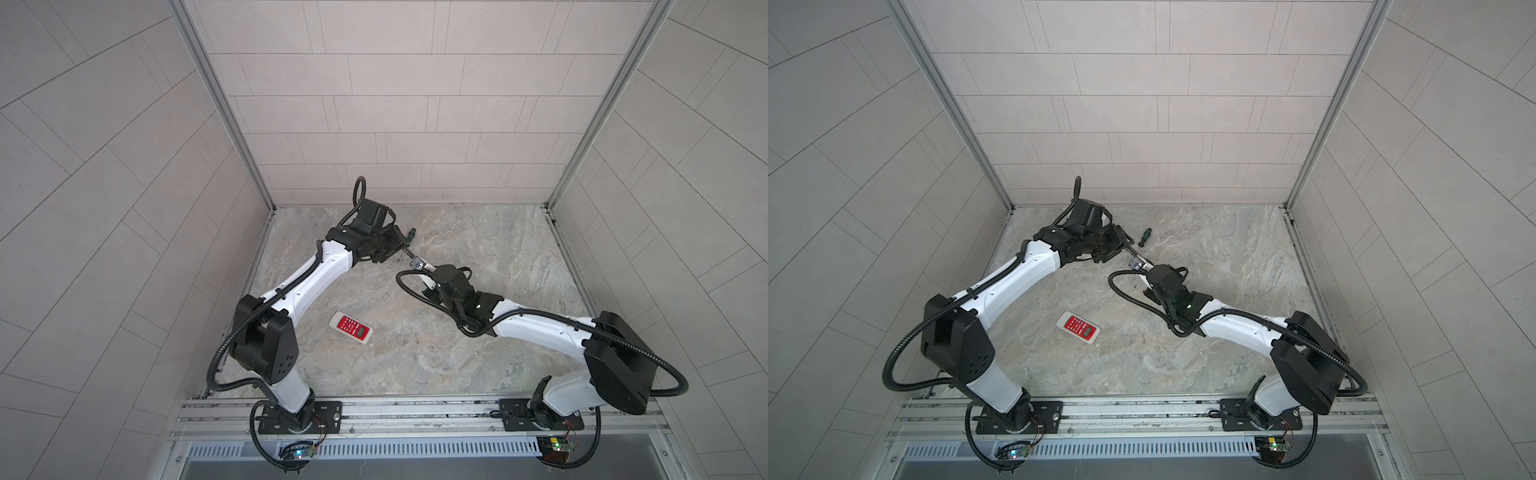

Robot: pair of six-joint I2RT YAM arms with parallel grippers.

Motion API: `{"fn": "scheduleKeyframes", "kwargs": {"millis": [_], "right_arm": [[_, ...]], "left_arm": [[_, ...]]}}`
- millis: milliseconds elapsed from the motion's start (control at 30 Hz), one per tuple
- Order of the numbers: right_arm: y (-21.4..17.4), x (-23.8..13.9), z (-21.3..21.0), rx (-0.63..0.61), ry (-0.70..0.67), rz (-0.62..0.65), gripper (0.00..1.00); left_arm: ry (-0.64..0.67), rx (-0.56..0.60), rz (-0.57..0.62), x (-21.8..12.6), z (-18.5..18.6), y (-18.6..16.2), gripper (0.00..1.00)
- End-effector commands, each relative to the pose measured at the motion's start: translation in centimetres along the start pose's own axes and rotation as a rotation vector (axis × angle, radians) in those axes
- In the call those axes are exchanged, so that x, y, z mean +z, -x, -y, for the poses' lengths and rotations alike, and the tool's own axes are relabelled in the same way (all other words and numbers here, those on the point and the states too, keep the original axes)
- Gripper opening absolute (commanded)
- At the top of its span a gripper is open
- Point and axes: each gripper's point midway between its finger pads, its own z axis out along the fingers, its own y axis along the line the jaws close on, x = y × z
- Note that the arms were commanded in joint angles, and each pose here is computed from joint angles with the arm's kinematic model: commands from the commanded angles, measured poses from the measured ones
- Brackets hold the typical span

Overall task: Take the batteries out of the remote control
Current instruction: 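Release the black remote from the left gripper while the right gripper holds it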

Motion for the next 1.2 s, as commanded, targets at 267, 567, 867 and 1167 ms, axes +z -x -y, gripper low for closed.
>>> {"fn": "scheduleKeyframes", "kwargs": {"millis": [267,567,867,1167], "right_arm": [[1.9,-0.7,1.1,-0.099,-0.118,0.061,0.2],[1.9,-0.2,1.0,-0.152,-0.187,0.024,0.31],[3.0,-2.4,-1.8,-0.174,-0.018,0.08,0.99],[3.6,-7.7,-2.1,0.513,0.467,0.169,0.99]], "left_arm": [[-0.082,-0.074,-0.025,0.7,0.7,-0.3,0.34],[-0.118,-0.122,-0.044,1.1,0.4,-0.3,0.1],[-0.208,-0.106,0.135,0.8,0.8,1.7,0.0],[-0.201,0.093,0.386,1.7,-1.3,2.0,0.0]]}}
